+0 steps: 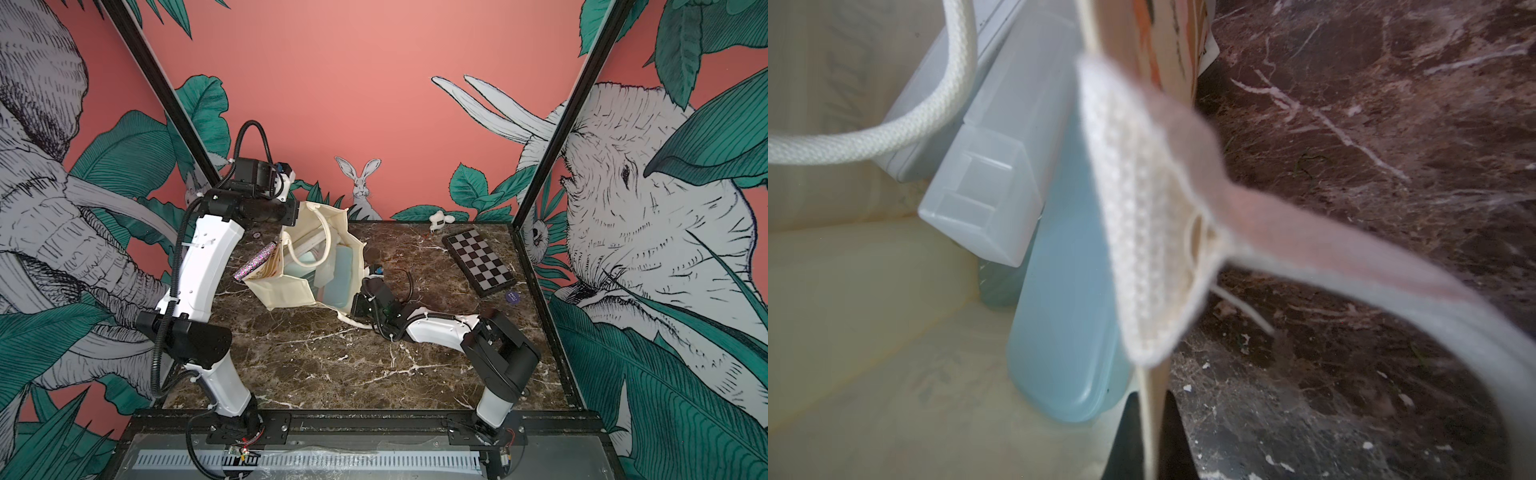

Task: Take out the pencil case from the canvas bag
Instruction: Adjust the canvas bag at the center of the board.

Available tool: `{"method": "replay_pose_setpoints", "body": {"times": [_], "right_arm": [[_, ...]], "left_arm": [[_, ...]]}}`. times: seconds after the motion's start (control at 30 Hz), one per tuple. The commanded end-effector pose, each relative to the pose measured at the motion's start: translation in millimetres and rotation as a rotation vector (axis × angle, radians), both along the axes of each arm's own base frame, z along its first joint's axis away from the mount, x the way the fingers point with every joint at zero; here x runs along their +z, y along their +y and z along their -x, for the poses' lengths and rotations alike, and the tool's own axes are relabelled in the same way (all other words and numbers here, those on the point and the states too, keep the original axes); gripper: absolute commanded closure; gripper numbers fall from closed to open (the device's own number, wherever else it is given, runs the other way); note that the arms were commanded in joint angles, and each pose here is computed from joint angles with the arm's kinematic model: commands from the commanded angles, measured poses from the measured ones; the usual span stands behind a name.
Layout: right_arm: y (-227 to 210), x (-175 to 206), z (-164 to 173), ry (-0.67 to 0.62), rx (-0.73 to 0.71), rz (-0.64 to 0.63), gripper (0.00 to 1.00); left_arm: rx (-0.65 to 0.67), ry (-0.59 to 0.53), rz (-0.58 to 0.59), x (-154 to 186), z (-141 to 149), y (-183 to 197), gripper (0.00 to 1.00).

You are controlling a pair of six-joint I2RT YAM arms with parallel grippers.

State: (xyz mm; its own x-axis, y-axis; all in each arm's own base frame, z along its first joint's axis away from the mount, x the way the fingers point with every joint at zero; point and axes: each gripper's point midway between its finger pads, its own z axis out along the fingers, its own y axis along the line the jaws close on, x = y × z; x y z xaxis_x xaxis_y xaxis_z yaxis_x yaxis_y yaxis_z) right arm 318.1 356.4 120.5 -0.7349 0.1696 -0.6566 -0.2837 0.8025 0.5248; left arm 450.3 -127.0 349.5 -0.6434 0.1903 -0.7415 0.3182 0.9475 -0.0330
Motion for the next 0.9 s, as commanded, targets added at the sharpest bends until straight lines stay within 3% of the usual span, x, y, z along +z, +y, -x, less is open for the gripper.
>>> {"method": "replay_pose_setpoints", "body": {"times": [0.0,0.07,0.2,0.33,0.5,0.67,0.73,0.87], "right_arm": [[-16.2,-1.1,-1.2,-0.037,-0.051,0.047,0.75],[-27.7,7.4,-1.3,-0.073,-0.074,0.072,0.56],[-53.7,35.1,1.3,-0.156,-0.122,0.117,0.45],[-63.2,66.6,8.8,-0.216,-0.108,0.11,0.51],[-17.9,94.8,16.2,-0.222,0.085,0.012,0.64],[24.7,95.7,2.7,-0.164,0.153,-0.042,0.63],[36.4,78.7,-7.5,-0.118,0.141,-0.028,0.62],[49.6,63.7,-28.2,-0.059,0.099,-0.031,0.52]], "left_arm": [[-0.085,-0.059,0.128,21.7,1.1,-24.4,1.0],[-0.11,-0.071,0.161,24.8,3.1,-30.5,1.0],[-0.144,-0.081,0.202,28.1,7.8,-38.5,1.0],[-0.155,-0.08,0.217,29.3,10.2,-41.1,1.0],[-0.167,-0.09,0.244,33.1,14.1,-44.9,1.0],[-0.168,-0.087,0.252,31.3,15.3,-46.6,1.0],[-0.168,-0.082,0.25,29.7,15.5,-46.7,1.0],[-0.167,-0.078,0.249,28.1,15.7,-46.5,1.0]]}}
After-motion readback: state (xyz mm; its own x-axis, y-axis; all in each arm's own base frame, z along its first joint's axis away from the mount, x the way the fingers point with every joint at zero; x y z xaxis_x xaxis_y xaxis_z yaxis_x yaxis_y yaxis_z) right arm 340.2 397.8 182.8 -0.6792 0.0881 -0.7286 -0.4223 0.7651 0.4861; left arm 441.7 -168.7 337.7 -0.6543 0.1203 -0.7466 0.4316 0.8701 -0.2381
